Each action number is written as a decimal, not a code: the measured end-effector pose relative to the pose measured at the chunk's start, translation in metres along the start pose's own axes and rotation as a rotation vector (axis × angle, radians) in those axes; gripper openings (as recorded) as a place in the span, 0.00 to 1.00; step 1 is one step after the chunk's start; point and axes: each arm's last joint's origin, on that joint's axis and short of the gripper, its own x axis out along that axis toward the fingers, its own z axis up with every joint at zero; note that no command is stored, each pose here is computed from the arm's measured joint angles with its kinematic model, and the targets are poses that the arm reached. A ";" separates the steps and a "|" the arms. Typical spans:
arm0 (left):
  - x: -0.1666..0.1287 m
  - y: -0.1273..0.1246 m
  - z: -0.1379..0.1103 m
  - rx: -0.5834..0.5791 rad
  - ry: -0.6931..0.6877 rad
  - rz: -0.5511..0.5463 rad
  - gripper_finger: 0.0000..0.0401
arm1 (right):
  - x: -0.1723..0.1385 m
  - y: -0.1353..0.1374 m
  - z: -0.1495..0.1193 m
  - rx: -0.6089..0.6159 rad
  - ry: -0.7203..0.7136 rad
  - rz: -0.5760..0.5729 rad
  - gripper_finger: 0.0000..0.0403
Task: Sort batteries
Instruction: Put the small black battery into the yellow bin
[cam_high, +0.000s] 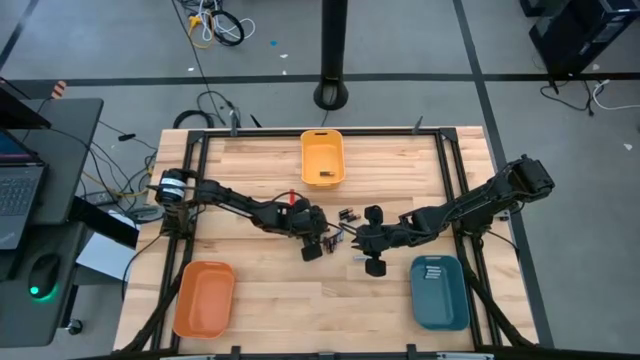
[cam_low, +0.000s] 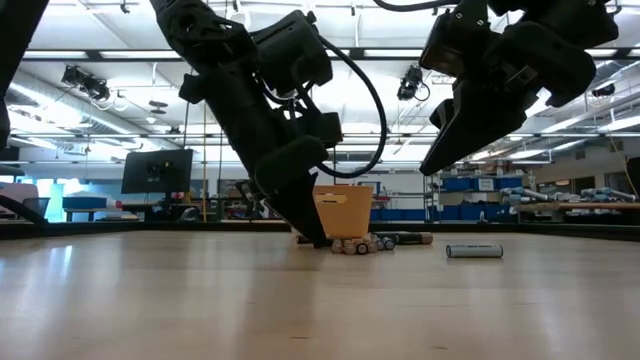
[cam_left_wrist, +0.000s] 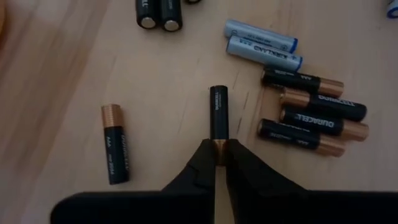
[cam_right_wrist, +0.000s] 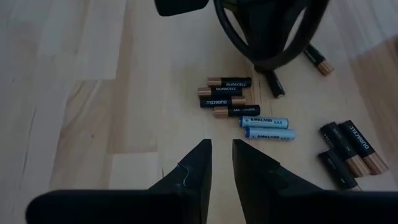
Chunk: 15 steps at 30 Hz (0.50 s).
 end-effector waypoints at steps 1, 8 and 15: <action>-0.002 0.000 0.001 0.001 -0.002 0.000 0.05 | 0.000 0.000 0.000 -0.003 0.001 0.000 0.19; -0.022 0.002 0.008 0.022 -0.044 0.021 0.03 | -0.002 0.000 -0.001 -0.010 0.014 -0.002 0.18; -0.051 0.006 0.018 0.037 -0.104 0.047 0.01 | -0.011 -0.001 0.001 -0.009 0.003 0.003 0.17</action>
